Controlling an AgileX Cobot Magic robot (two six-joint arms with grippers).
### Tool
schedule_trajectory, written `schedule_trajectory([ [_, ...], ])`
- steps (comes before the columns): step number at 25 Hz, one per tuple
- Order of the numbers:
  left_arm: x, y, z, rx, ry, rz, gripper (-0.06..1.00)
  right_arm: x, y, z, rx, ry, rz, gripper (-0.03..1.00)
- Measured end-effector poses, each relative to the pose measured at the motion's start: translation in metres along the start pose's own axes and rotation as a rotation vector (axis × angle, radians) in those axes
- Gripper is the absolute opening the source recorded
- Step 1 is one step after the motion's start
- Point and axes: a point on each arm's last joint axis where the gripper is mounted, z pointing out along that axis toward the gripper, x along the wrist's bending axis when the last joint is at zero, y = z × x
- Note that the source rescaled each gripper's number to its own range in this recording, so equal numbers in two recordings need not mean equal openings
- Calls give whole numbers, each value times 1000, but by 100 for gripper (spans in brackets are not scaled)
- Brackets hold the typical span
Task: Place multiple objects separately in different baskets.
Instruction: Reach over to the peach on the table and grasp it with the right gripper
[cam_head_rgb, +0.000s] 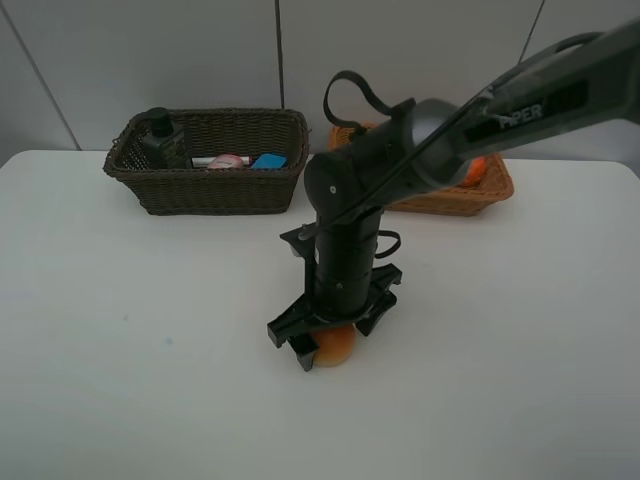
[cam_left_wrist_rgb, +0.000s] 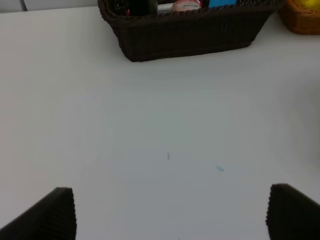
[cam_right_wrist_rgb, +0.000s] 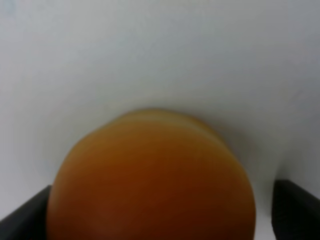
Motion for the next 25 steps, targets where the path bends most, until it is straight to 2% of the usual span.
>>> schedule_trajectory([
  [5, 0, 0, 0, 0, 0, 0, 100, 0, 0, 0, -1, 0, 0, 88],
  [6, 0, 0, 0, 0, 0, 0, 100, 0, 0, 0, -1, 0, 0, 86],
  [7, 0, 0, 0, 0, 0, 0, 100, 0, 0, 0, -1, 0, 0, 78],
  [8, 0, 0, 0, 0, 0, 0, 100, 0, 0, 0, -3, 1, 0, 66],
  [9, 0, 0, 0, 0, 0, 0, 100, 0, 0, 0, -4, 1, 0, 45],
  [10, 0, 0, 0, 0, 0, 0, 100, 0, 1, 0, -6, 2, 1, 18],
  [11, 0, 0, 0, 0, 0, 0, 100, 0, 1, 1, -5, 2, 1, 1],
  [20, 0, 0, 0, 0, 0, 0, 100, 1, 1, -7, 8, 1, 1, 0],
  [25, 0, 0, 0, 0, 0, 0, 100, -4, 12, -66, -87, -33, -25, 0],
])
